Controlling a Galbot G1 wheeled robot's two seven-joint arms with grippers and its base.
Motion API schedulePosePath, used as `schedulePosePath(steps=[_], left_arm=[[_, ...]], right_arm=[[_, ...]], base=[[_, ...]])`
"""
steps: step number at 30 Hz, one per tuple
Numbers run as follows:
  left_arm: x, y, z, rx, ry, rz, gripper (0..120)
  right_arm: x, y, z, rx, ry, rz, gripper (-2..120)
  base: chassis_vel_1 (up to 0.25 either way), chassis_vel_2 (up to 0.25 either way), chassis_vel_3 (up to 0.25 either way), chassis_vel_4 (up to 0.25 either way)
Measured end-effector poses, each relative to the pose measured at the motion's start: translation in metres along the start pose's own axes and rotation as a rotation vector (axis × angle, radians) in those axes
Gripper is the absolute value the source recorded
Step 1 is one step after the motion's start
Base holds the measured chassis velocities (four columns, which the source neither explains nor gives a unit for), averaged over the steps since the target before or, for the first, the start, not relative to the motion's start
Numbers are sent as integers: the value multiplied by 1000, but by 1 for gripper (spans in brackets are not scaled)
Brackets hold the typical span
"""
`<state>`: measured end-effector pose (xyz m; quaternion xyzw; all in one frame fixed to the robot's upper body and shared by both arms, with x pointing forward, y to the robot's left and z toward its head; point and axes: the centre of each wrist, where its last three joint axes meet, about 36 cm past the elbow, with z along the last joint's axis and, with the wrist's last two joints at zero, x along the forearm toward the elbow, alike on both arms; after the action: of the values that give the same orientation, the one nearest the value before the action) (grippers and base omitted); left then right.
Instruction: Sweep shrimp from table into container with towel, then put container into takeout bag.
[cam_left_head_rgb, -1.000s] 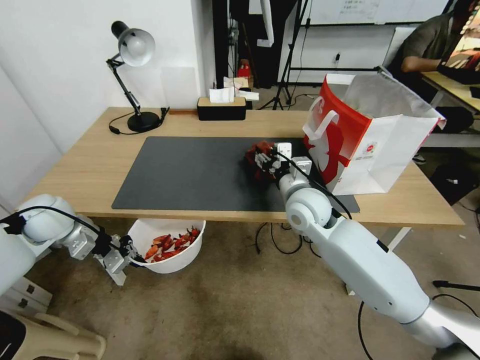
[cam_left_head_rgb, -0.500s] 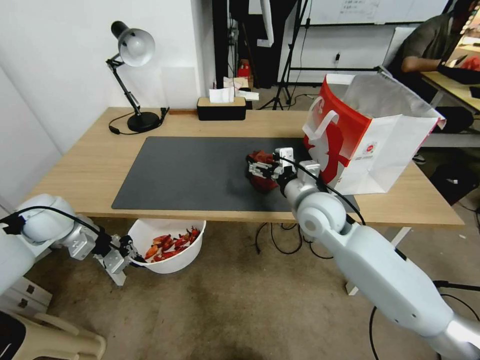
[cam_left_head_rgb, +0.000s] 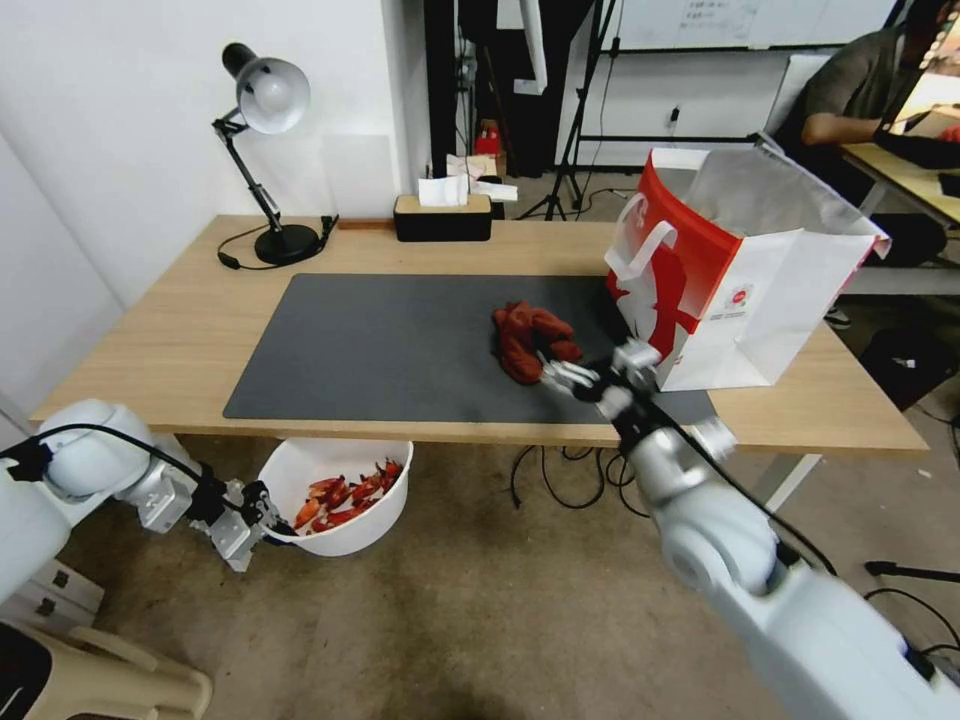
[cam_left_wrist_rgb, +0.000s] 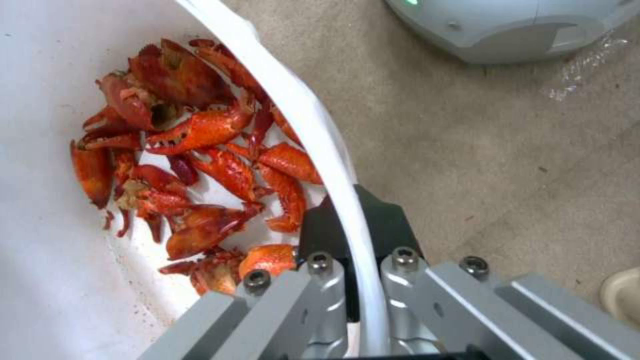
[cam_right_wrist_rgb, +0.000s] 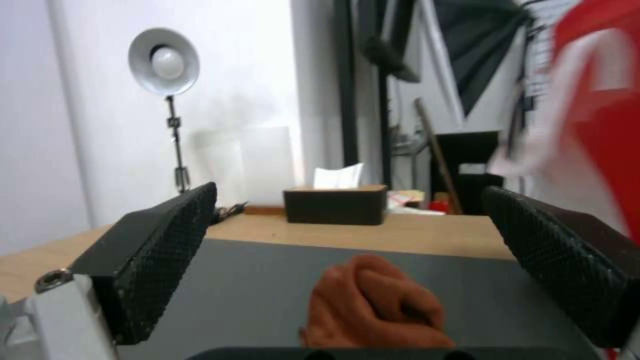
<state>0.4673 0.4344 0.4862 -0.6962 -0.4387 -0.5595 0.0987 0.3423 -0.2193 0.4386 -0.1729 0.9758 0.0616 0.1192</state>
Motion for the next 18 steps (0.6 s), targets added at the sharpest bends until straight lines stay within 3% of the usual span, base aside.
schedulePosePath(steps=[8, 18], left_arm=[[-4, -2, -5, -8, -15, -8, 0], [-10, -13, -6, -29, -27, 21, 0]], right_arm=[[80, 21, 31, -15, 51, 122, 100], [113, 34, 58, -7, 126, 244, 100]], base=[[0, 0, 0, 0], [0, 0, 0, 0]])
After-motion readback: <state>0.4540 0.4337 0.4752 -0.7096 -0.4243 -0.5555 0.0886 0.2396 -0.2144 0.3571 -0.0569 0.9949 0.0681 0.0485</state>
